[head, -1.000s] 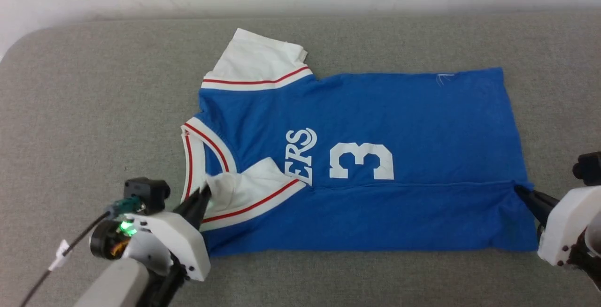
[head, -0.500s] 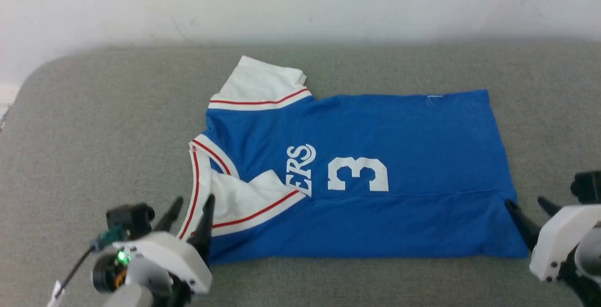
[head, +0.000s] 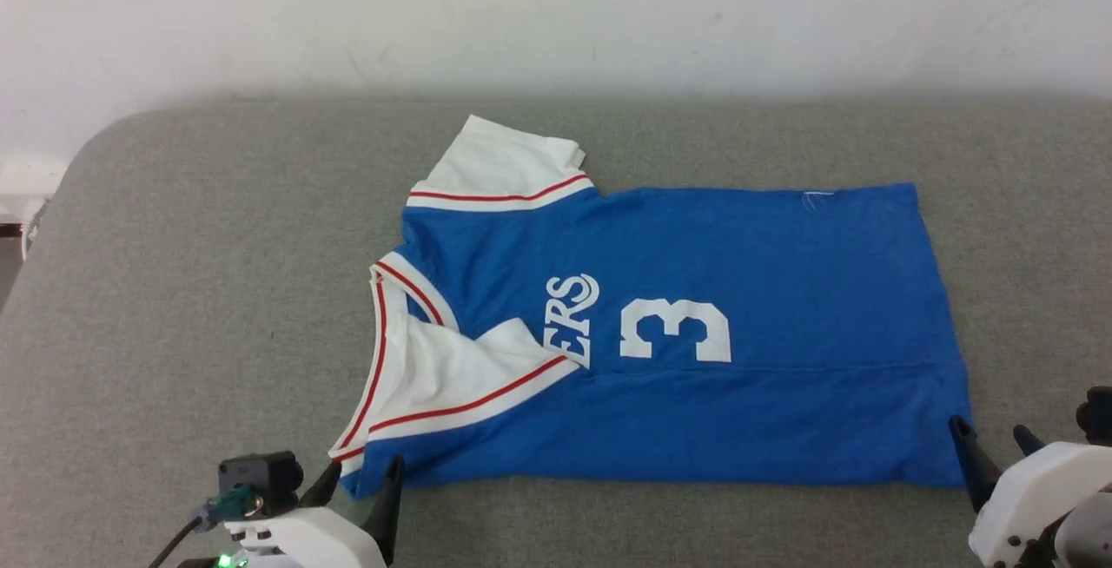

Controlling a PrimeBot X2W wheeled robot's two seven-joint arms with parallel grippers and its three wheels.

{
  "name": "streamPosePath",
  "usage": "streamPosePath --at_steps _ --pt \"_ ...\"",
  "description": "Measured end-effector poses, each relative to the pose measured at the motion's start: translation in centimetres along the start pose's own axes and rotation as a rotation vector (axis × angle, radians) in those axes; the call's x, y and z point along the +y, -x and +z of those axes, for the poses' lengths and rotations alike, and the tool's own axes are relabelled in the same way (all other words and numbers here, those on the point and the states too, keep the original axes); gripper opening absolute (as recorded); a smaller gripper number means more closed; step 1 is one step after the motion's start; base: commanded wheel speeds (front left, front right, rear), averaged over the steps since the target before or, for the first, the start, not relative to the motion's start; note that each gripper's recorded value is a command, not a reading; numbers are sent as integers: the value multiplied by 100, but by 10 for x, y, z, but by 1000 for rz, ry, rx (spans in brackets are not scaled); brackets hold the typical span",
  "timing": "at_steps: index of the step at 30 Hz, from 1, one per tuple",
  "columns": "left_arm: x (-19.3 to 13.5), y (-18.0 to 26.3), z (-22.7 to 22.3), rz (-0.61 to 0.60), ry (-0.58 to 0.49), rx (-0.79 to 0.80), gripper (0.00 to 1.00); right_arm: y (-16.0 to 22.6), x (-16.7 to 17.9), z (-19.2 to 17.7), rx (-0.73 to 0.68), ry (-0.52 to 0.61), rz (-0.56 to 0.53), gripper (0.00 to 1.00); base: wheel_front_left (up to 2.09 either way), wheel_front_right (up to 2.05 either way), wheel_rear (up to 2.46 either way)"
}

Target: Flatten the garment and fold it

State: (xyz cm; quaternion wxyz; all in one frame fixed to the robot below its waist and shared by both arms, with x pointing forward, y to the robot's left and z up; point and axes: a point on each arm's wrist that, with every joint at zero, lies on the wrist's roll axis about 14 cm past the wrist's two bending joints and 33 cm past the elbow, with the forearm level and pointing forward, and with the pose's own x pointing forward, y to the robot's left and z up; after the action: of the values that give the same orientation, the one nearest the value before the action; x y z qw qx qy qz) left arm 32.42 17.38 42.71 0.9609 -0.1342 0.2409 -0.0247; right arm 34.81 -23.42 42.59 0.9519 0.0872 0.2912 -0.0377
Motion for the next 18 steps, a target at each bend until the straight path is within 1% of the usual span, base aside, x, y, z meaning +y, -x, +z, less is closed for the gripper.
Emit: streamPosePath --at_steps 4,9,16,17,18 --pt "10 -4 -11 52 -48 52 100 -1 2 1 -2 -7 1 100 0 0 0" --pt "21 -16 -21 108 -54 97 100 -1 -3 5 -8 -6 -17 100 0 0 0" --pt "24 -33 -36 112 -65 164 100 -1 -12 6 -10 -3 -50 100 0 0 0" --pt "23 -35 -39 108 -59 174 67 -1 -14 6 -8 -4 -54 100 0 0 0" --pt "22 -36 -40 100 -54 182 17 -2 -14 5 -6 -5 -56 100 0 0 0"
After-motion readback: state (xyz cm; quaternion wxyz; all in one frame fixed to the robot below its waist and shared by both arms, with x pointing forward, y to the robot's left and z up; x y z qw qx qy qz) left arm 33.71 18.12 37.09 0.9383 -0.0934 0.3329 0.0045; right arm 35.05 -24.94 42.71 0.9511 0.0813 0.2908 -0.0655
